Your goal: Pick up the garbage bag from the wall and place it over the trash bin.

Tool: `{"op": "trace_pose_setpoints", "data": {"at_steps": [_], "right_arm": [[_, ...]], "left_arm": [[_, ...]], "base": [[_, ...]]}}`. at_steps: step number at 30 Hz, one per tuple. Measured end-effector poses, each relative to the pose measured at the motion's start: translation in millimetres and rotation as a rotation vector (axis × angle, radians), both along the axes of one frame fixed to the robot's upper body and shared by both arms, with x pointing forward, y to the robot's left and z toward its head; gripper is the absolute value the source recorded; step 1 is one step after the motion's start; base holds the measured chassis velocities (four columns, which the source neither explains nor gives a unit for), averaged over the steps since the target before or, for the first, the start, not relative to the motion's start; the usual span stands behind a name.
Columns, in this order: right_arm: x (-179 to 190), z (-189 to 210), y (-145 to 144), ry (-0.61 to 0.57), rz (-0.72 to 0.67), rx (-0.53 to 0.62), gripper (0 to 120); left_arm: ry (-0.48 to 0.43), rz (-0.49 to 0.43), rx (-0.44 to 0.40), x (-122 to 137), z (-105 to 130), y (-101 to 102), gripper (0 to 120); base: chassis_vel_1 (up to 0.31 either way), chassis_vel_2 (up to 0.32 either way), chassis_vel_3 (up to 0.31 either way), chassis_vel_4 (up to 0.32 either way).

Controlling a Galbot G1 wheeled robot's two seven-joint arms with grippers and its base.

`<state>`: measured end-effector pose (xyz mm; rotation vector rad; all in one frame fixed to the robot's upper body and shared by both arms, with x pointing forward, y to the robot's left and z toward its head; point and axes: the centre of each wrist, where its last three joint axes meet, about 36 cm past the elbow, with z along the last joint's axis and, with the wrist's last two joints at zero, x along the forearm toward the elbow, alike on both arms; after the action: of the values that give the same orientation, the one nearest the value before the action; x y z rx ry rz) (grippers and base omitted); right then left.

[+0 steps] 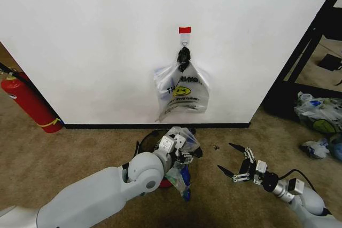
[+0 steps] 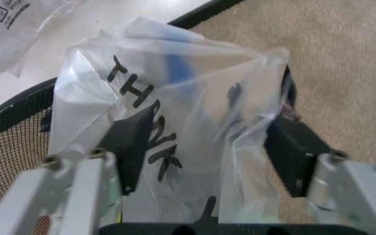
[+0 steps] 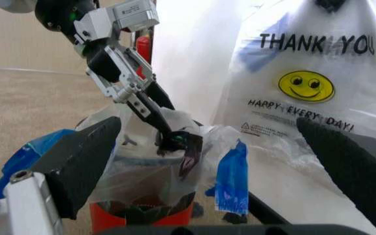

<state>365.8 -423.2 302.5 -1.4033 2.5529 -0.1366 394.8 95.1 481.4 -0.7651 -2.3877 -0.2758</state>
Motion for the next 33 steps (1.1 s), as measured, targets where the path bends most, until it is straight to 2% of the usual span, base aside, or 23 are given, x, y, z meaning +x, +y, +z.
{"op": "trace_pose_setpoints", "data": {"at_steps": [5, 6, 8, 11, 12, 15, 17, 27, 33], "right_arm": [[0.8, -2.8, 3.5, 0.006, -0.011, 0.006, 100], [0.8, -2.8, 3.5, 0.006, -0.011, 0.006, 100], [1.5, -3.2, 3.3, 0.008, -0.011, 0.005, 100], [2.9, -2.5, 3.0, 0.007, -0.011, 0.004, 100], [2.9, -2.5, 3.0, 0.007, -0.011, 0.004, 100], [3.7, -2.4, 2.8, 0.009, -0.011, 0.003, 100], [3.5, -2.8, 2.6, 0.011, -0.011, 0.002, 100], [4.2, -6.5, 5.6, 0.023, -0.005, 0.006, 100], [5.4, -12.0, 18.7, 0.084, -0.034, 0.039, 100]], "left_arm": [[0.001, 0.022, -0.049, 0.7, -3.4, 6.7, 40], [0.001, 0.022, -0.049, 0.7, -3.4, 6.7, 40], [0.008, 0.027, -0.062, 0.5, -4.4, 8.4, 30], [0.016, 0.035, -0.084, 0.3, -5.3, 9.2, 20], [0.016, 0.035, -0.084, 0.3, -5.3, 9.2, 20], [0.029, 0.049, -0.110, 1.1, -5.7, 11.0, 5], [0.031, 0.066, -0.121, 2.1, -6.9, 14.0, 0], [0.009, 0.183, -0.132, 5.4, -12.8, 46.5, 0], [-0.012, 0.277, -0.156, 4.6, -13.2, 76.9, 0]], "base": [[0.000, 0.000, 0.000, 0.000], [0.000, 0.000, 0.000, 0.000], [0.000, 0.000, 0.000, 0.000], [0.000, 0.000, 0.000, 0.000], [0.000, 0.000, 0.000, 0.000], [0.000, 0.000, 0.000, 0.000], [0.000, 0.000, 0.000, 0.000], [0.000, 0.000, 0.000, 0.000], [0.000, 0.000, 0.000, 0.000]]}}
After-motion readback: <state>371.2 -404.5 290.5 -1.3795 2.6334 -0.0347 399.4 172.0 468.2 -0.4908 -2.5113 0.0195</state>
